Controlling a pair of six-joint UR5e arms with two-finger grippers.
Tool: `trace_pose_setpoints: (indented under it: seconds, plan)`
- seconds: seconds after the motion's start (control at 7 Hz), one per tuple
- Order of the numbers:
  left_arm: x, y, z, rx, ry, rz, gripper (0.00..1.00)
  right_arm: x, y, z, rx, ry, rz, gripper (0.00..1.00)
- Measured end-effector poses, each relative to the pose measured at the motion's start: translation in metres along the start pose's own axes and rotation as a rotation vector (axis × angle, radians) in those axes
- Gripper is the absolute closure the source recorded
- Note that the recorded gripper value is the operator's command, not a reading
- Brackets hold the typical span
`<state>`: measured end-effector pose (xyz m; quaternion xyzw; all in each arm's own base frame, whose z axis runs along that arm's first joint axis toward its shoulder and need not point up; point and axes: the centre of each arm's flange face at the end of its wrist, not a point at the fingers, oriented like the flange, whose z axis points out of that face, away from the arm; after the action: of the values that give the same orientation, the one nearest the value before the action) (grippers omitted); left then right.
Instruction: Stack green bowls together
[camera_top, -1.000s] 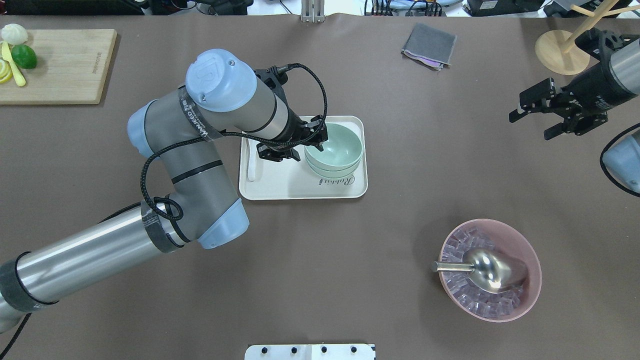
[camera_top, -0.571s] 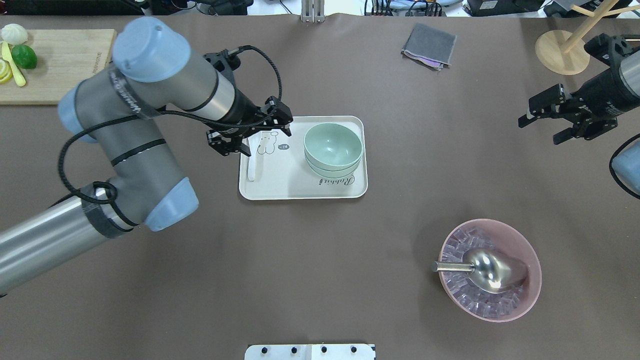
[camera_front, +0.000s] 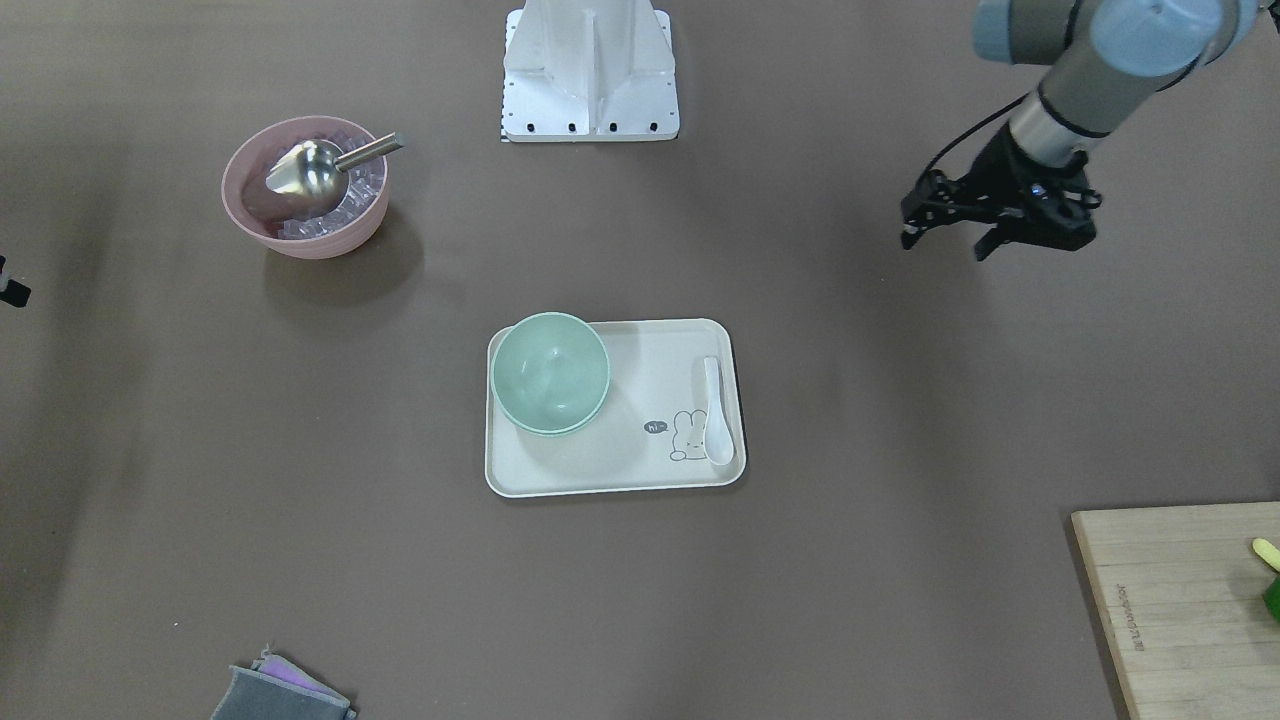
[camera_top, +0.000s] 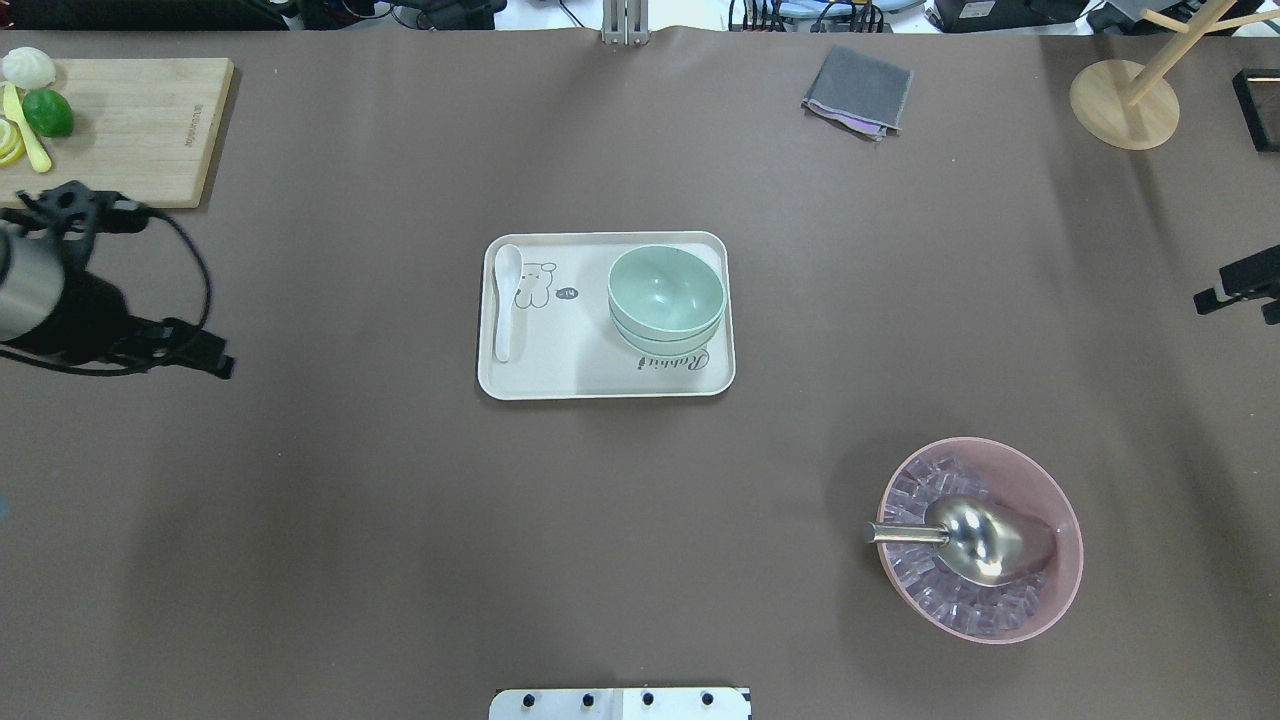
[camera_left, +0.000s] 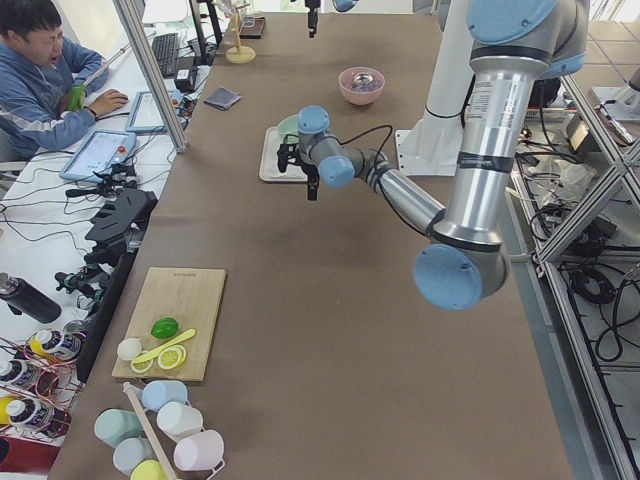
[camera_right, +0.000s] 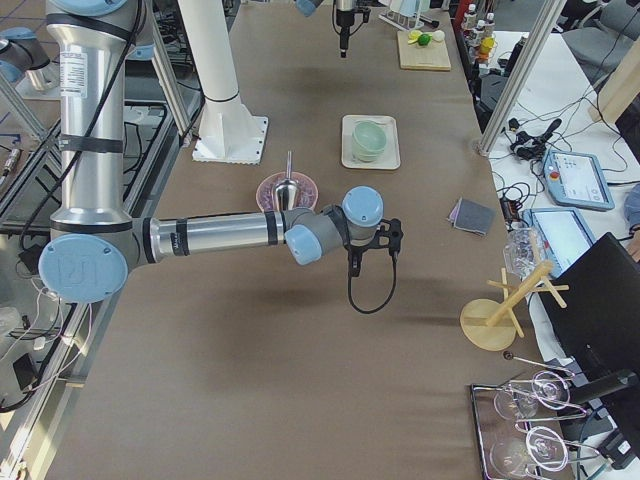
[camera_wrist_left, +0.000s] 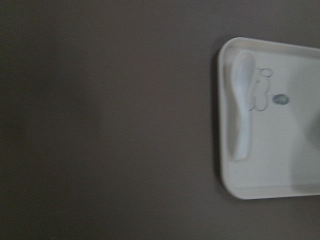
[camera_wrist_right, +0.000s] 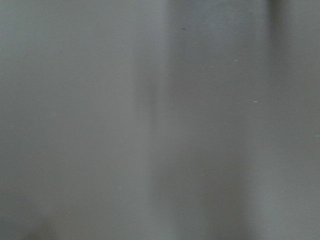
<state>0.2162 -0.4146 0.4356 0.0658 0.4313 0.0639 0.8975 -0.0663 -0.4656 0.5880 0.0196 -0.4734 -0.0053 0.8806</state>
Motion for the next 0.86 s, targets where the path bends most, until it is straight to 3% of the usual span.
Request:
trace_pose_setpoints:
  seconds: [0.29, 0.43, 0.71, 0.86]
  plan:
    - [-0.122, 0.051, -0.022, -0.041, -0.097, 0.122, 0.02, 0.078, 0.013, 0.004, 0.001, 0.099, -0.125, 0.0]
    - [-0.174, 0.072, -0.026, -0.07, -0.102, 0.139, 0.02, 0.105, 0.017, 0.0, -0.003, 0.127, -0.165, 0.0]
    - [-0.274, 0.106, -0.026, -0.102, -0.022, 0.143, 0.02, 0.12, 0.012, -0.014, -0.031, 0.149, -0.168, 0.0]
    - [-0.296, 0.114, -0.027, -0.096, -0.003, 0.135, 0.02, 0.117, 0.007, -0.016, -0.047, 0.152, -0.163, 0.0]
